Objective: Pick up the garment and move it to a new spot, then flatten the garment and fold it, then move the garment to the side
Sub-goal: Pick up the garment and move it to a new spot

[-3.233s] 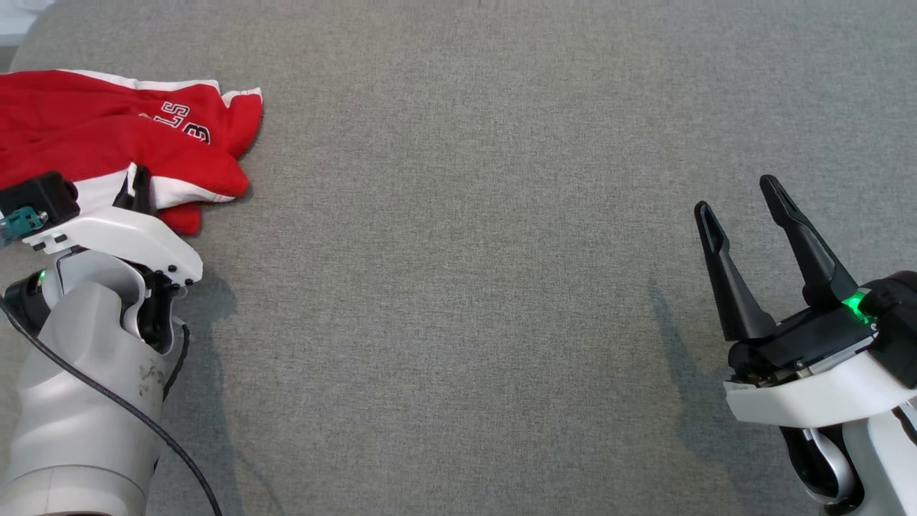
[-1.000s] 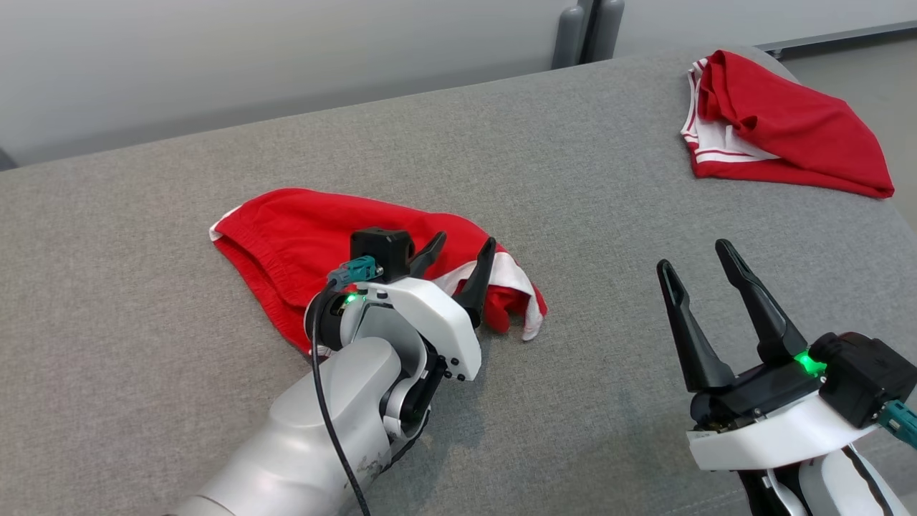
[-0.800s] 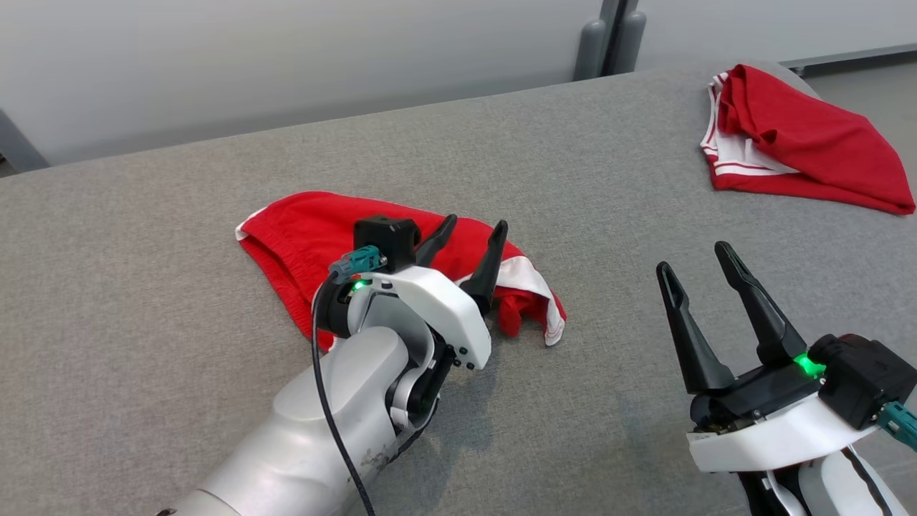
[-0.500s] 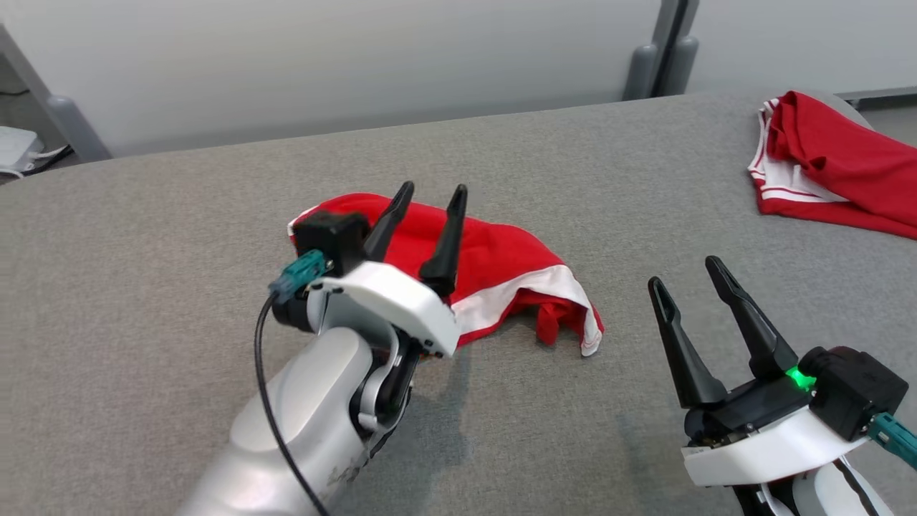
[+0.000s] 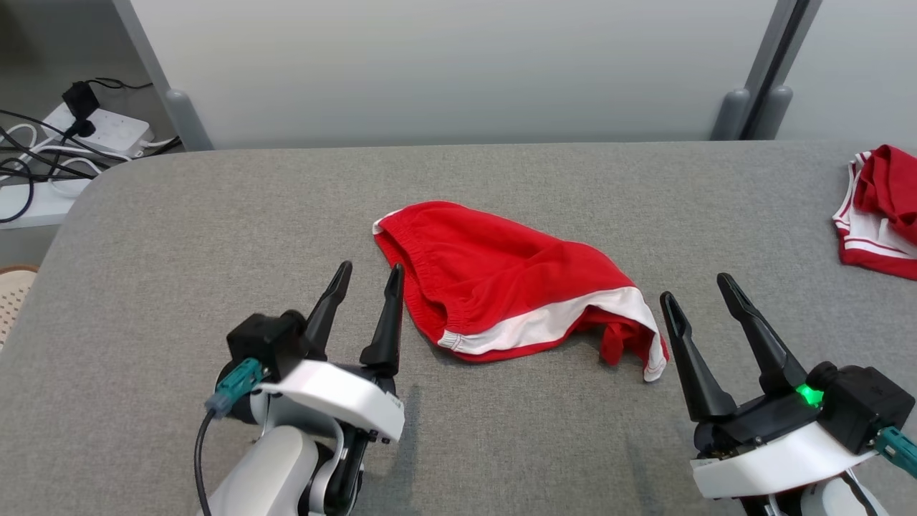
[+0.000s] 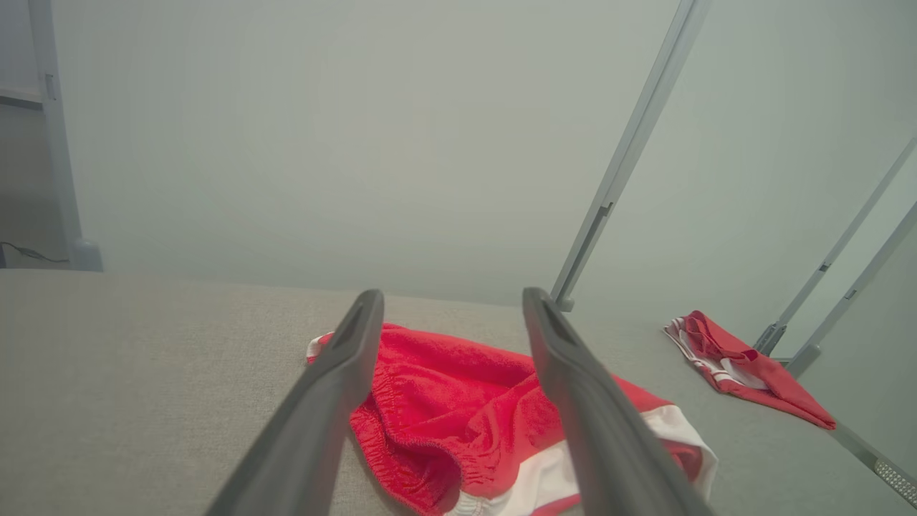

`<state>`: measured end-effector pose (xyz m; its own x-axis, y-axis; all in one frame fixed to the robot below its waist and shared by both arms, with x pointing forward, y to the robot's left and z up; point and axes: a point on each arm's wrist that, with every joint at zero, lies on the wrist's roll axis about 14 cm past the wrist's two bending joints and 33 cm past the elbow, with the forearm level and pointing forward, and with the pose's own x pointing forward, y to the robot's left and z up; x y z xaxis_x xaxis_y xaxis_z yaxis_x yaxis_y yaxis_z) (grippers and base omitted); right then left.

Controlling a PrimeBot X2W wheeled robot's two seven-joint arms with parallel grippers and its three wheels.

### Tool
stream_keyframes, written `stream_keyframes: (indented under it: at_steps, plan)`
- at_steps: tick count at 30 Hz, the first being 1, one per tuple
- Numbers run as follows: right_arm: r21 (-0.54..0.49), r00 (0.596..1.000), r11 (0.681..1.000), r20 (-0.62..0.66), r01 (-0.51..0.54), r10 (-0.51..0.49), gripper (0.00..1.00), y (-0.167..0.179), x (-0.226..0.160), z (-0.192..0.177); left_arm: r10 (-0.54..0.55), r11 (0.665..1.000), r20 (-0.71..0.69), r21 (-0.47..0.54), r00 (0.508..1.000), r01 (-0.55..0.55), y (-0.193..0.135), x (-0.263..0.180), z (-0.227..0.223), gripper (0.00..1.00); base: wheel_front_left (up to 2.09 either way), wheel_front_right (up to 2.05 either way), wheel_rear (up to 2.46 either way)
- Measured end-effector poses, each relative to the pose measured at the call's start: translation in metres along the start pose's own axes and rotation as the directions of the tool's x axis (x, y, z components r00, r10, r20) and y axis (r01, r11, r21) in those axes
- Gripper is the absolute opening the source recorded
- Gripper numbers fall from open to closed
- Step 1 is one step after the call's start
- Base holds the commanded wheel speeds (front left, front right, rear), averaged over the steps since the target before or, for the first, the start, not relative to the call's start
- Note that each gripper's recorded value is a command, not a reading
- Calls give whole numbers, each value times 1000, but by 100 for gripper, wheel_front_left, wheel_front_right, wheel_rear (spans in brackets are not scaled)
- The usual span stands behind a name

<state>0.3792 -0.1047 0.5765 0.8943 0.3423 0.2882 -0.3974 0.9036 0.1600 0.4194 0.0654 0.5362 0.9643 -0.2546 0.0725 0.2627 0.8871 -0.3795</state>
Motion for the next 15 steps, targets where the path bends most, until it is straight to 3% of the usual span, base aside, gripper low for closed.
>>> stream_keyframes:
  at_steps: [15]
  plan:
    - [30,999,999,-29,35,-34,100,3,-18,-9,188,982,42,-21,981,-187,48,-79,3,100,0,0,0]
